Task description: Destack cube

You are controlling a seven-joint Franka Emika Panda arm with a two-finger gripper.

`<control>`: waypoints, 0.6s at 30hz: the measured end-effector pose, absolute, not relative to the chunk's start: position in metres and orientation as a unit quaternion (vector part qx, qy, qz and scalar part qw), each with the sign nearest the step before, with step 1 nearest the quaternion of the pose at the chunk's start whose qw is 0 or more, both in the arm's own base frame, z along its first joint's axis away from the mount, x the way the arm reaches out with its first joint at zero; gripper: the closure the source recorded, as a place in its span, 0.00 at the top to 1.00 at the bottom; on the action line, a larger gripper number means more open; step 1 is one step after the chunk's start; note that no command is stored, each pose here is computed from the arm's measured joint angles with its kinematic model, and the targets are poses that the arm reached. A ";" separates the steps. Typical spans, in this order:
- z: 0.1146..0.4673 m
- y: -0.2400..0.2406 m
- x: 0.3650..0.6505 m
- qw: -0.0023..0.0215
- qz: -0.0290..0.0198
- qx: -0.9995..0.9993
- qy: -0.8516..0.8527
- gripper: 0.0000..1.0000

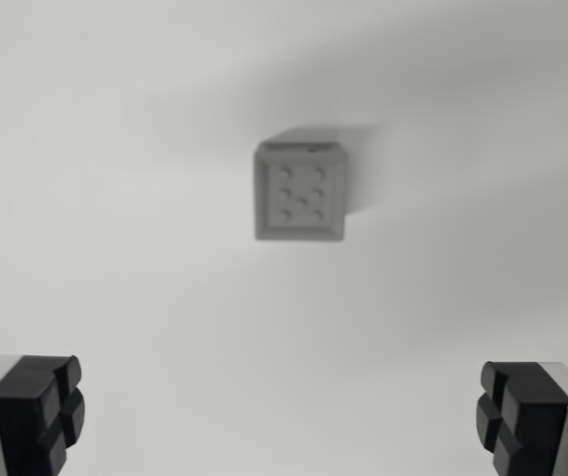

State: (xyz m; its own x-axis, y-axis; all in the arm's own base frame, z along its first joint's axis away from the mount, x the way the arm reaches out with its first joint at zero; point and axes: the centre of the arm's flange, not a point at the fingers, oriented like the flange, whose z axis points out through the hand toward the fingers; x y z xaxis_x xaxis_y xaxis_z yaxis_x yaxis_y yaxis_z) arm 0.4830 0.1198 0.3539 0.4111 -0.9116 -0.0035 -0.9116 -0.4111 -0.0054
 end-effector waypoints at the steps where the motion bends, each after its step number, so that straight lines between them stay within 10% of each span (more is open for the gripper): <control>1: 0.356 0.120 0.483 0.003 0.000 -0.840 0.543 1.00; 18: 0.402 0.120 0.484 0.003 0.001 -0.840 0.543 1.00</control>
State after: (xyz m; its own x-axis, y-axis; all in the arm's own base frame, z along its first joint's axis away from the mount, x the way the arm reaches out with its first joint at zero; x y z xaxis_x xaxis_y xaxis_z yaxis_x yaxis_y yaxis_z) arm 0.4836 0.1200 0.4023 0.4114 -0.9115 -0.0043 -0.9115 -0.4114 -0.0048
